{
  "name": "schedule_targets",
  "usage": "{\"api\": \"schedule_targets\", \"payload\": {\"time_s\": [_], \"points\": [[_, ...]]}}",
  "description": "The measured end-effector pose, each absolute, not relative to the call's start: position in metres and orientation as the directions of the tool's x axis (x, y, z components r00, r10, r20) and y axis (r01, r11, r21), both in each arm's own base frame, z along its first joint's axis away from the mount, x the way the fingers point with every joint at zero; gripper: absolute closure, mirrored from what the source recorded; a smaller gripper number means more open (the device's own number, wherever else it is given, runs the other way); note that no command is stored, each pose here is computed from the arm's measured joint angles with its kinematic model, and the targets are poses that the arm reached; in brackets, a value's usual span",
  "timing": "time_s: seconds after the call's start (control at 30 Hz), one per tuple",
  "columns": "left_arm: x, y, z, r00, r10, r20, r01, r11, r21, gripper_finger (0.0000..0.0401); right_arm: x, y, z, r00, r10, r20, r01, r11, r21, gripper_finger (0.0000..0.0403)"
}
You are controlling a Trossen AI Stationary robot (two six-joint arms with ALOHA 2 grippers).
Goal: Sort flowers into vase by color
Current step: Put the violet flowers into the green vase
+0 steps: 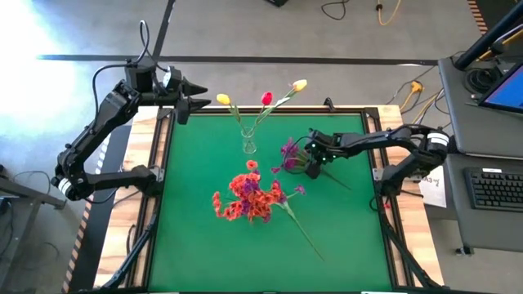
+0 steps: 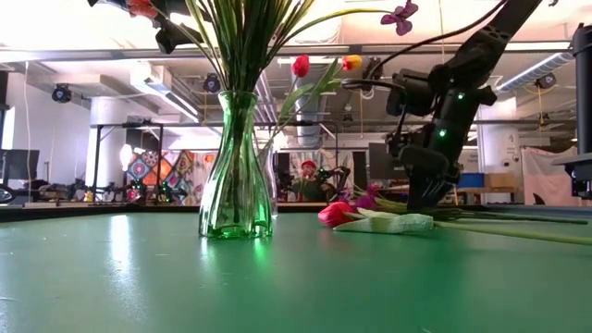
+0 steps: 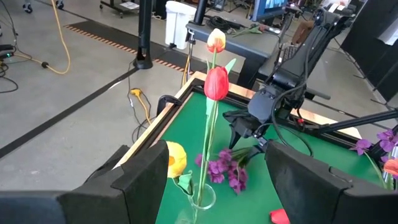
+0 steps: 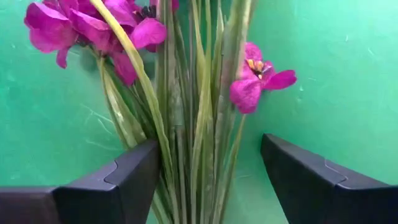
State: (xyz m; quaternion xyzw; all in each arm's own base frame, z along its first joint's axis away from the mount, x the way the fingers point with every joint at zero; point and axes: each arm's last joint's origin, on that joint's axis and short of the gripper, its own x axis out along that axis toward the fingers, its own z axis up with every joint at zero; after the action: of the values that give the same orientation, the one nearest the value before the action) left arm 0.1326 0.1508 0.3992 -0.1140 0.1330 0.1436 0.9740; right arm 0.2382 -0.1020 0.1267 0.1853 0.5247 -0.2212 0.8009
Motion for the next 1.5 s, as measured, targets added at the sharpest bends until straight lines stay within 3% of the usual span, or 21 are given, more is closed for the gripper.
{"api": "schedule_targets", "payload": {"time_s": [0.33,0.7,0.93,1.2,1.37,1.5], "points": [[0.133,0.151,0.399,0.924,0.249,-0.292,-0.309,0.933,-0.184,0.0146,0.235,-0.102,0.141,0.407,-0.184,-0.895,0.561,0.824,0.086,0.0176],[0.13,0.148,0.404,0.919,0.245,-0.308,-0.313,0.93,-0.194,0.0146,0.221,-0.097,0.164,0.415,-0.201,-0.887,0.581,0.809,0.088,0.01],[0.111,0.12,0.417,0.839,0.362,-0.406,-0.444,0.887,-0.127,0.0146,0.217,-0.093,0.148,0.361,-0.173,-0.916,0.586,0.806,0.079,0.0078],[0.101,0.078,0.404,0.93,0.285,-0.233,-0.316,0.943,-0.108,0.0146,0.221,-0.094,0.132,0.333,-0.17,-0.928,0.577,0.815,0.057,0.008],[0.111,0.065,0.38,0.978,0.176,-0.108,-0.187,0.977,-0.104,0.0146,0.223,-0.095,0.132,0.351,-0.185,-0.918,0.579,0.813,0.058,0.0081],[0.124,0.06,0.357,0.991,0.098,-0.088,-0.106,0.989,-0.102,0.0146,0.224,-0.096,0.132,0.359,-0.188,-0.914,0.575,0.816,0.058,0.0097]]}}
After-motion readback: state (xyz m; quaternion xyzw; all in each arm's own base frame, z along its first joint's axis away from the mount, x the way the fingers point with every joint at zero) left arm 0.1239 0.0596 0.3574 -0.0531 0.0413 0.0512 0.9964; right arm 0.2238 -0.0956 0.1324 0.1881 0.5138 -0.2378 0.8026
